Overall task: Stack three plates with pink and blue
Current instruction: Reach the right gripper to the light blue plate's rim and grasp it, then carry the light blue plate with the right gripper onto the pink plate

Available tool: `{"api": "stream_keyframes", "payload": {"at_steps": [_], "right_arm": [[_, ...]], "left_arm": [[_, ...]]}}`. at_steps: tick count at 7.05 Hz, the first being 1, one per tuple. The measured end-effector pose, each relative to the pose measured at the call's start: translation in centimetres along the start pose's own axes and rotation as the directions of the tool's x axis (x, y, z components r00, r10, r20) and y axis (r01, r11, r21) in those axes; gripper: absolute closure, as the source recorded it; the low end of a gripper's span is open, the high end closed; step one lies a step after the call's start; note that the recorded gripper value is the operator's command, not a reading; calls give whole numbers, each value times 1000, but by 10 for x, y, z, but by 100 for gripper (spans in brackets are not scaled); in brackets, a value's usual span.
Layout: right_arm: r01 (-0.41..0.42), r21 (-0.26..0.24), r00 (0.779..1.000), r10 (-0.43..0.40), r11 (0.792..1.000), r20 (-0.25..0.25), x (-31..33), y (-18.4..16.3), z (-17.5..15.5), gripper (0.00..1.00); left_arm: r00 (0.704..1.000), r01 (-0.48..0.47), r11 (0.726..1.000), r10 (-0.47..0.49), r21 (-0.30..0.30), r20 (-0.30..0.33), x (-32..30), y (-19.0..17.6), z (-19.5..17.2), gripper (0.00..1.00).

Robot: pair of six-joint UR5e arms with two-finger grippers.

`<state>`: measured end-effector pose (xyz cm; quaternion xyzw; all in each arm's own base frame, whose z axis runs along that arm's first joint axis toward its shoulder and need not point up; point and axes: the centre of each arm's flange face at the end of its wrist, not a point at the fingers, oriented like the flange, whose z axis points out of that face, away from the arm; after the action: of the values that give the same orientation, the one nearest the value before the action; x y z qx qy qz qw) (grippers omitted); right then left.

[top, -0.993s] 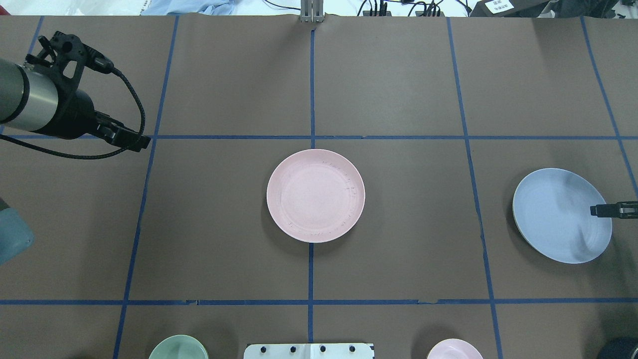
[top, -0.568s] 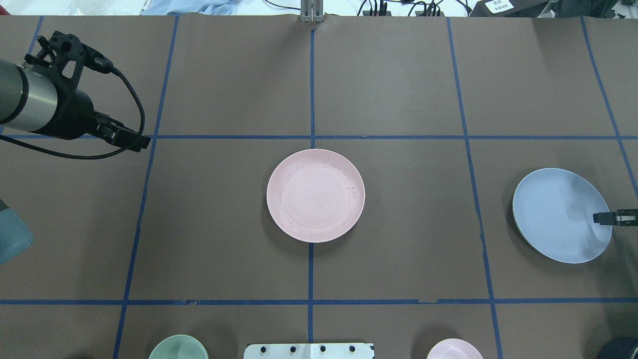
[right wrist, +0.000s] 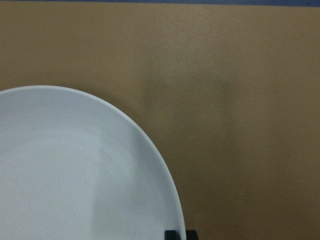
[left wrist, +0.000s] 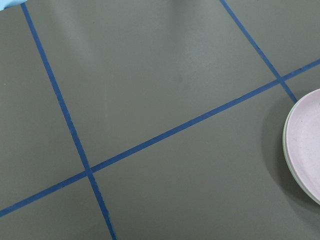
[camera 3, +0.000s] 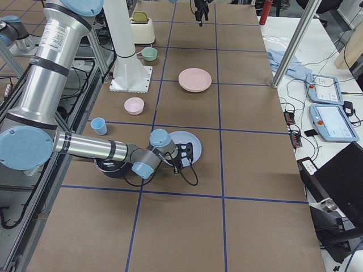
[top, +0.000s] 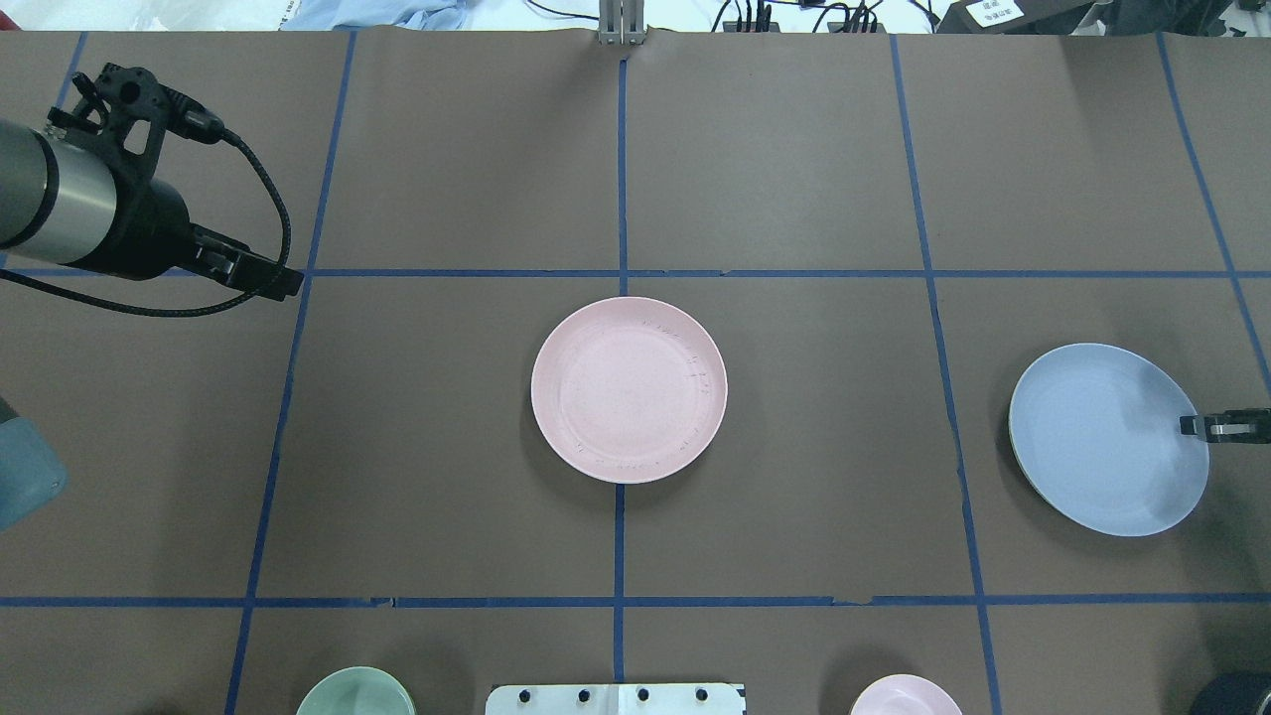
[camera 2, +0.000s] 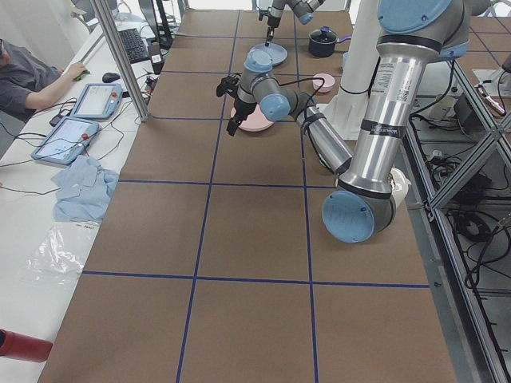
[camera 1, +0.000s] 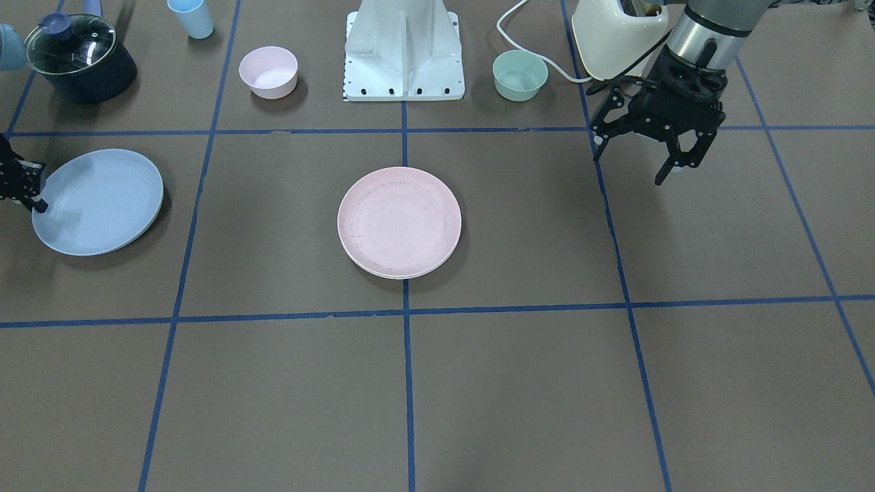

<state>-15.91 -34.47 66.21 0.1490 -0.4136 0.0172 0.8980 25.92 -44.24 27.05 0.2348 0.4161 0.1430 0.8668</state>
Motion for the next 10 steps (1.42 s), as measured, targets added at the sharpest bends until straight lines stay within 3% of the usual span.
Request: {"api": "stream_keyframes", "payload": {"at_steps": [1,3,5,7,8,10], "right_arm": [[-7,7,999,6,1000,35,-16,-8,-7,100],[-66,45,985,58,997,165,-83,-48,-24,100],[-136,88,947,104,987,303,-182,-118,-32,100],[-185,65,909,146,981,391,-292,-160,-31,100],[-202,50,908,167,978,383,-347,-166,-25,100],[-216,39,934,195,976,301,-443,-148,-9,100]], "left_arm": [[1000,1,1000,-1,0,1,0,0,0,0],[1000,1,1000,-1,-1,1,0,0,1,0],[1000,2,1000,-2,-1,1,0,0,1,0],[1000,2,1000,-2,0,0,0,0,0,0],[1000,3,1000,-3,0,1,0,0,0,0],[1000,4,1000,-4,0,1,0,0,0,0]]}}
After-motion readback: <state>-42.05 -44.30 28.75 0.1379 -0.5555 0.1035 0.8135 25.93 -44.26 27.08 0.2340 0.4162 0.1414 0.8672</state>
